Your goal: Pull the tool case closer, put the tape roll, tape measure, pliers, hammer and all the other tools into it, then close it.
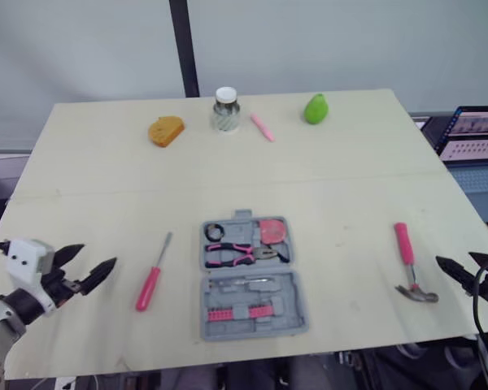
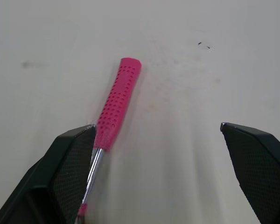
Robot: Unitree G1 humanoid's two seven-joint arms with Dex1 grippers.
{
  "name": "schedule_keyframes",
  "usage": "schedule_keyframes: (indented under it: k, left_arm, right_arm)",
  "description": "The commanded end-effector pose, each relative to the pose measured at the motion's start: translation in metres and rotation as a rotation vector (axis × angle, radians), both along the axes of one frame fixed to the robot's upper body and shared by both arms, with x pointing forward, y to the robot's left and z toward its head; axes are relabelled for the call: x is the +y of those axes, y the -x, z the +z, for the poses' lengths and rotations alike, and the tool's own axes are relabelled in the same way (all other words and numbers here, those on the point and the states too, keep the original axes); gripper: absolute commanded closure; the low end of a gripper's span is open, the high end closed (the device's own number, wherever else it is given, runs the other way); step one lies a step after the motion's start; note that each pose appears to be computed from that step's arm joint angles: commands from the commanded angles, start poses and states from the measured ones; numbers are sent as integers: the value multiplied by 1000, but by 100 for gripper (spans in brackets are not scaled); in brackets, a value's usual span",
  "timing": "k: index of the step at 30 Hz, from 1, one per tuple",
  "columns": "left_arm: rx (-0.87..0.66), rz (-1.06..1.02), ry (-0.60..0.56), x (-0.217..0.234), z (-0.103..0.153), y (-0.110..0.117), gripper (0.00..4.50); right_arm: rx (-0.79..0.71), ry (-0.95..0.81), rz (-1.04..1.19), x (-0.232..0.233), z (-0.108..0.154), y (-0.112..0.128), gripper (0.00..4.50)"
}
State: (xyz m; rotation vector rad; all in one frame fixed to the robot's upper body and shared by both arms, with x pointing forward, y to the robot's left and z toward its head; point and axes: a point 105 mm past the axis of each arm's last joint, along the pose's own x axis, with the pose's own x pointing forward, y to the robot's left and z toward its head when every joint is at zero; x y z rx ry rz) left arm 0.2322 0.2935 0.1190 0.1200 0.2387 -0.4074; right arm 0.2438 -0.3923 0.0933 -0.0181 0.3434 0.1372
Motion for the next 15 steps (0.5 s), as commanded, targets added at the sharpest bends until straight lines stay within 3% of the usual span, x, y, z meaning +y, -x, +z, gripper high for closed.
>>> schedule_keyframes:
  k: [1,6,13,15]
  left_arm:
    - [-24,-184,-17,-40,12,-7,6]
    - [-61,-493,-52,-104,19,-16,6]
    - [-119,-901,-88,-181,19,-10,6]
    - [-149,-949,-79,-196,22,-11,0]
  right_arm:
    - [-9,-4,22,11,10,5,0]
    - [58,13,21,32,-5,13,0]
    - [129,79,-28,49,-14,15,0]
    - [124,81,-56,50,-12,13,83]
